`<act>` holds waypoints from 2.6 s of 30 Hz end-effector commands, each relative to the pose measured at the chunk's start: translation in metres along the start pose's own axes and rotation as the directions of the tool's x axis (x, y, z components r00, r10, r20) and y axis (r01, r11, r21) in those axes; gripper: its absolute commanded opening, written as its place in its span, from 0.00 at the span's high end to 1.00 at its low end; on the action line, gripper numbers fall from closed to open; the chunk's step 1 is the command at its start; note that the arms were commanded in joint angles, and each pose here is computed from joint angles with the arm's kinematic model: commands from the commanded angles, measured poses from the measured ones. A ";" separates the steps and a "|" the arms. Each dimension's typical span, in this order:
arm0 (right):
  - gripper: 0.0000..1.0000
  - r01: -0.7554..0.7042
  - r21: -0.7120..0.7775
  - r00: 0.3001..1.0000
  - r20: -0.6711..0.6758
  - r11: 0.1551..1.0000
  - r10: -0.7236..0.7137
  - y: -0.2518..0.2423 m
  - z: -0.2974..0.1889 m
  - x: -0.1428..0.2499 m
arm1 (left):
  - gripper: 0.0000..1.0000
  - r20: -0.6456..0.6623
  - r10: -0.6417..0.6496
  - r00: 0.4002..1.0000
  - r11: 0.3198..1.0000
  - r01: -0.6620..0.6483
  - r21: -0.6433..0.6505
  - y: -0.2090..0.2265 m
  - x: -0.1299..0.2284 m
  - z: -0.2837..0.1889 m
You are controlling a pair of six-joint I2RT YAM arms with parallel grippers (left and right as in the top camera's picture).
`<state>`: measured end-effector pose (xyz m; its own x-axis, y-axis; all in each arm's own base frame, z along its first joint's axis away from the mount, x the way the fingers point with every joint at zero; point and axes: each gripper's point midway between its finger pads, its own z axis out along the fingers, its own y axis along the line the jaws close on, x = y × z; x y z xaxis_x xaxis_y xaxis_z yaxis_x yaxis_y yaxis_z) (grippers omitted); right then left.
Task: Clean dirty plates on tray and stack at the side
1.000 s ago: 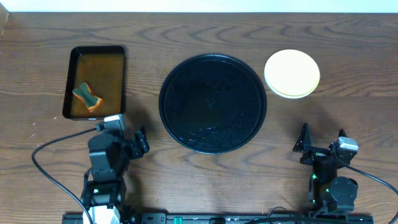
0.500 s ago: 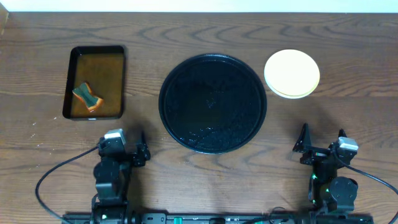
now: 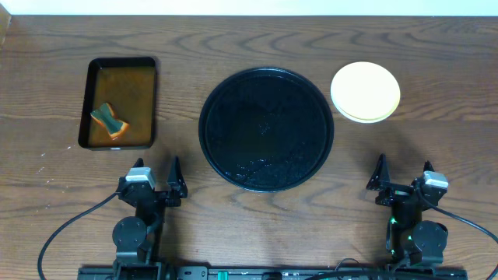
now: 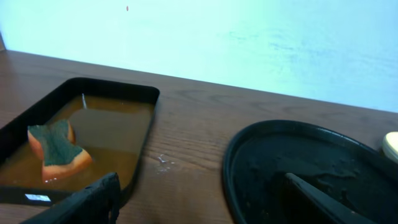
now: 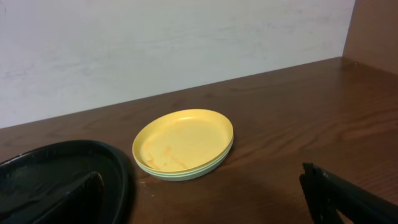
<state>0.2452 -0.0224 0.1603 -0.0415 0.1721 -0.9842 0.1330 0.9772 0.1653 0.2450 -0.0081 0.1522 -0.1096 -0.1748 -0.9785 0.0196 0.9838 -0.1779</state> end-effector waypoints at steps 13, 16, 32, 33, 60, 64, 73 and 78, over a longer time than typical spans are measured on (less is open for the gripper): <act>0.01 0.014 0.013 1.000 0.003 1.000 -0.014 -0.003 0.000 0.000 | 0.18 -0.045 0.117 0.992 0.993 -0.117 -0.002 0.002 0.014 0.000; 0.01 0.014 0.013 1.000 0.003 1.000 -0.014 -0.003 0.000 0.000 | 0.18 -0.045 0.117 0.992 0.993 -0.117 -0.002 0.002 0.014 0.000; 0.01 0.014 0.013 1.000 0.003 1.000 -0.014 -0.003 0.000 0.000 | 0.18 -0.046 0.117 0.992 0.993 -0.117 -0.002 0.002 0.015 0.000; 0.01 0.014 0.013 1.000 0.003 1.000 -0.014 -0.003 0.000 0.000 | 0.18 -0.046 0.117 0.992 0.993 -0.117 -0.002 0.002 0.015 0.000; 0.01 0.014 0.013 1.000 0.003 1.000 -0.014 -0.003 0.000 0.000 | 0.18 -0.047 0.117 0.992 0.993 -0.117 -0.002 0.002 0.015 0.000; 0.01 0.014 0.013 1.000 0.003 1.000 -0.014 -0.003 0.000 0.000 | 0.18 -0.047 0.117 0.992 0.993 -0.117 -0.002 0.002 0.015 0.000; 0.01 0.014 0.013 1.000 0.003 1.000 -0.014 -0.003 0.000 0.000 | 0.18 -0.046 0.117 0.992 0.993 -0.117 -0.002 0.002 0.015 0.000; 0.01 0.014 0.013 1.000 0.003 1.000 -0.014 -0.003 0.000 0.000 | 0.18 -0.046 0.117 0.992 0.993 -0.117 -0.002 0.002 0.015 0.000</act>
